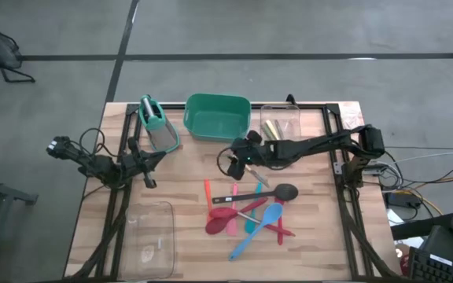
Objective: Pick & Place Kitchen Items
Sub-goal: Put the yellow knife into the top transparent bin
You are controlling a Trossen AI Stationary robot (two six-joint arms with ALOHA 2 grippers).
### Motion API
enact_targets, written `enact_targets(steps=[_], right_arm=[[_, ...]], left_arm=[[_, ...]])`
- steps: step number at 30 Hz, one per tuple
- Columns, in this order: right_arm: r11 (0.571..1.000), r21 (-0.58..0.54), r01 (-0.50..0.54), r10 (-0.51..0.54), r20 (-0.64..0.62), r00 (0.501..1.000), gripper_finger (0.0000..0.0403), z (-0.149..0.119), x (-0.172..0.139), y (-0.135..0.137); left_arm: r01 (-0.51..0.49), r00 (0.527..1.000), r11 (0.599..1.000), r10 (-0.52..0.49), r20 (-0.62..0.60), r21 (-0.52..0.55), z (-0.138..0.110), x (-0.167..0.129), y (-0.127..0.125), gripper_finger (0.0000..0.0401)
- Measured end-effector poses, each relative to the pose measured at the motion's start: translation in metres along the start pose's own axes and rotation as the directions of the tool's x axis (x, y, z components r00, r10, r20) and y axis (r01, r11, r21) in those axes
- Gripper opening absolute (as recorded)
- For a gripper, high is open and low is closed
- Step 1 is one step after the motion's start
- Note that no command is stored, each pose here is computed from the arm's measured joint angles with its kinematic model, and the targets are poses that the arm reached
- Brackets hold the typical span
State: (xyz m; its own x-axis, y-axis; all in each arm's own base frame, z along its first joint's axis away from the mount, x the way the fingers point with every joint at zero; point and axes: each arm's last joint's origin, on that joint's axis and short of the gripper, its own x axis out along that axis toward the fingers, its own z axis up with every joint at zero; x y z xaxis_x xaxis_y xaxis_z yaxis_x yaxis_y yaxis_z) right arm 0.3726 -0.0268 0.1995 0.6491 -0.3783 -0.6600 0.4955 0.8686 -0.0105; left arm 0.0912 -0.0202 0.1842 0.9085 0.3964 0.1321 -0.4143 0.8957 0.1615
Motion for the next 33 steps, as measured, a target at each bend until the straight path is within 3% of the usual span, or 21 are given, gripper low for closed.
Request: enact_targets(steps=[5, 10, 23, 33], right_arm=[[0.998, 0.060, -0.012, 0.014, -0.038, 0.999, 0.0211, -0.010, 0.016, 0.004], [0.999, 0.048, 0.019, -0.013, -0.115, 0.993, 0.0200, -0.027, 0.037, 0.007], [0.985, 0.055, 0.165, -0.143, -0.290, 0.946, 0.0197, -0.030, 0.071, 0.017], [0.985, 0.038, 0.170, -0.150, -0.309, 0.939, 0.0161, -0.027, 0.083, 0.023]], left_arm=[[0.000, 1.000, 1.000, 0.000, 0.000, 0.000, 0.000, 0.000, 0.000, 0.0012], [0.001, 1.000, 1.000, -0.001, -0.001, 0.001, 0.000, 0.000, 0.000, 0.0012], [0.002, 1.000, 1.000, -0.002, -0.005, 0.007, -0.001, 0.000, 0.000, 0.0012], [0.003, 1.000, 1.000, -0.003, -0.007, 0.009, -0.001, 0.000, 0.000, 0.0012]])
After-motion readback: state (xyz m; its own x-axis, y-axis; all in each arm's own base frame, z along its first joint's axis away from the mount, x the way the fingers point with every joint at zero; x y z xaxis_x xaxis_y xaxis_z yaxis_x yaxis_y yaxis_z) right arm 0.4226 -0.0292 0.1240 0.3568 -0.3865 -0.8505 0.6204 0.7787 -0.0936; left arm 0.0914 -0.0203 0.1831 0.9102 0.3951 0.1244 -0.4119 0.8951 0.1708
